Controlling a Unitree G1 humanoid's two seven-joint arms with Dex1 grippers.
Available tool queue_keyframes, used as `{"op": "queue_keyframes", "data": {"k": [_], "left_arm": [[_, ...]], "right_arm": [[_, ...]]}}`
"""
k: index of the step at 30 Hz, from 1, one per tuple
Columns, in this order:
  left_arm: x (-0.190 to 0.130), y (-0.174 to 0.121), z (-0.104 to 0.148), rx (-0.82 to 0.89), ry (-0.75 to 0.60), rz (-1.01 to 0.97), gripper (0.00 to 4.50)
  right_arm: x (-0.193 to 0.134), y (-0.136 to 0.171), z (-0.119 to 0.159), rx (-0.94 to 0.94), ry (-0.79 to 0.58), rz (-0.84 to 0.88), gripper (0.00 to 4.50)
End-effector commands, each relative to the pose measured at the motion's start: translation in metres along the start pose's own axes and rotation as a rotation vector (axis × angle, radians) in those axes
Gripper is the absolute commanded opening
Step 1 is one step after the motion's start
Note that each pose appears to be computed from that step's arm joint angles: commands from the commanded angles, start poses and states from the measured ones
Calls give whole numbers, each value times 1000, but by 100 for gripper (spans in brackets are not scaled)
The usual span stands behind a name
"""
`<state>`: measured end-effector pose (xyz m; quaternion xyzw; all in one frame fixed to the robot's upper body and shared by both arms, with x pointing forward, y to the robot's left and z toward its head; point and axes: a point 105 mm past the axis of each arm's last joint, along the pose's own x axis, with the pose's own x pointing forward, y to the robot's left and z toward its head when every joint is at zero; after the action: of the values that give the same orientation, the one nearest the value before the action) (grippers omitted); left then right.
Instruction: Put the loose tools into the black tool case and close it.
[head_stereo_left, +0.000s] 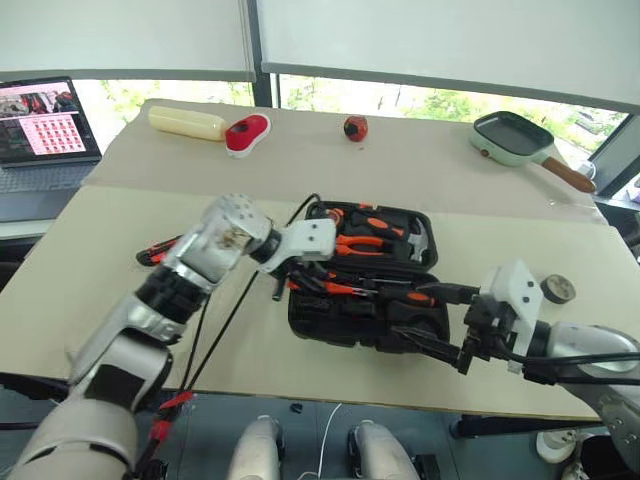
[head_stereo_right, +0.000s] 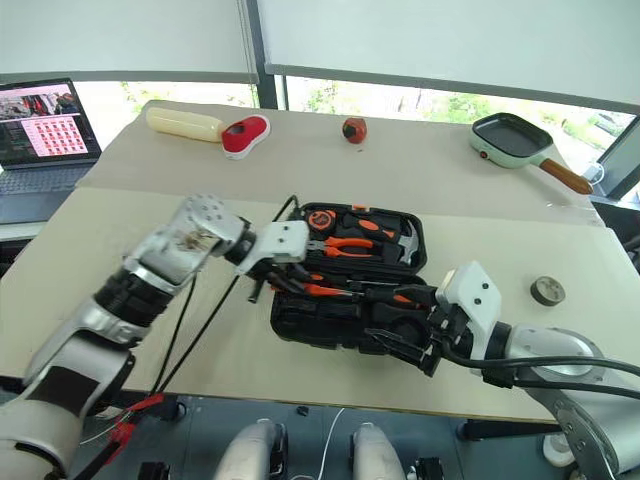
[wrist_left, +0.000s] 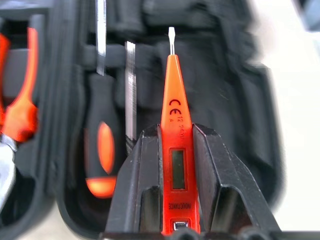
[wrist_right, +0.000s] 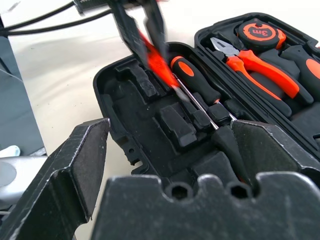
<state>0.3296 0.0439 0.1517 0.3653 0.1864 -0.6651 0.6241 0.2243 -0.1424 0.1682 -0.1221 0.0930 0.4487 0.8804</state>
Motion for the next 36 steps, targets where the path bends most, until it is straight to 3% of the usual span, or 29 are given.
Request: {"op": "queue_keyframes", "data": {"k": [1, 21, 23, 28, 31, 36], "left_arm": [[4, 1, 4, 36, 44, 7, 42], [29, 2, -7, 10, 91, -13, 42], [26, 3, -5, 10, 79, -14, 142], [-17, 7, 18, -5, -43, 4, 313], [-33, 7, 22, -18, -96, 24, 313], [-39, 4, 16, -28, -212, 41, 175]], "right_arm": [[-4, 3, 10, -24, -42, -21, 450], [-3, -4, 9, -3, -59, -67, 450], [-2, -4, 9, -1, -60, -67, 450], [-1, 0, 6, 10, -56, -53, 450], [-1, 0, 4, 18, -53, -55, 450], [-2, 2, 2, 26, -49, -53, 450]]}}
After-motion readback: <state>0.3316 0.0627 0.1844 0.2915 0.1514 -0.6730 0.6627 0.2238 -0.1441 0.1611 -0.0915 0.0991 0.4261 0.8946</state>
